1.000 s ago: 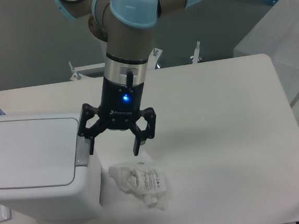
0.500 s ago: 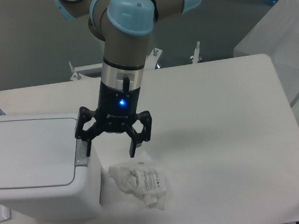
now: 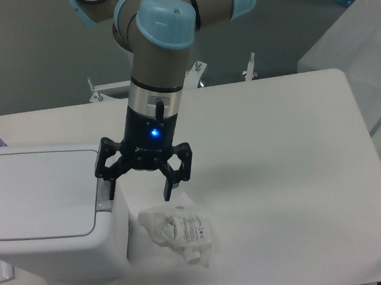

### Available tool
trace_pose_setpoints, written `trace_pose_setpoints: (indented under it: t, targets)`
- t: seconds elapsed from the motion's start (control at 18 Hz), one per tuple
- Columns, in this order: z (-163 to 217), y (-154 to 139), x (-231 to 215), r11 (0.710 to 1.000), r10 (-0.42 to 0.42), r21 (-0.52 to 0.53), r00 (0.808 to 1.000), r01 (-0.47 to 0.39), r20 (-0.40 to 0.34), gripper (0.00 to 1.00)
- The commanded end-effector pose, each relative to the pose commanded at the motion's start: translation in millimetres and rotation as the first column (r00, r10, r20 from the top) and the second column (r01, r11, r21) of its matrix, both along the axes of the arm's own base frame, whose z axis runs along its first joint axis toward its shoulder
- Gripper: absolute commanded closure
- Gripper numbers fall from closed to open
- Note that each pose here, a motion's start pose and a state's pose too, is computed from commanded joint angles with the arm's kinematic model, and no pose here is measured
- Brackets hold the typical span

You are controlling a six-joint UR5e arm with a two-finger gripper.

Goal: Open the trash can
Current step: 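Press the grey button with the gripper finger to pop the lid, then hold the gripper beside the trash can as the lid opens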

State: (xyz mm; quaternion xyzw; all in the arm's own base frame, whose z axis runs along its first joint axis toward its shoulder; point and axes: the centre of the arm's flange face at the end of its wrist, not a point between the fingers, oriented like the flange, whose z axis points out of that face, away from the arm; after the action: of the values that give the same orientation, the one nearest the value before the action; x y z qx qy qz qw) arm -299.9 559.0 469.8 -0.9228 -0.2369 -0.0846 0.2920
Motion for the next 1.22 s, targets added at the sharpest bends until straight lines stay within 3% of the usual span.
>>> trace_pose_setpoints:
  t: [1.0,1.22]
  targets:
    - [-4.1,-0.1,0.1,1.000,0.000,-0.006,1.000,0.000,0.005,0.00]
    - [25.6,2.5,-2.2,0.999,-0.007,0.036,0.999,0.009,-0.039,0.00]
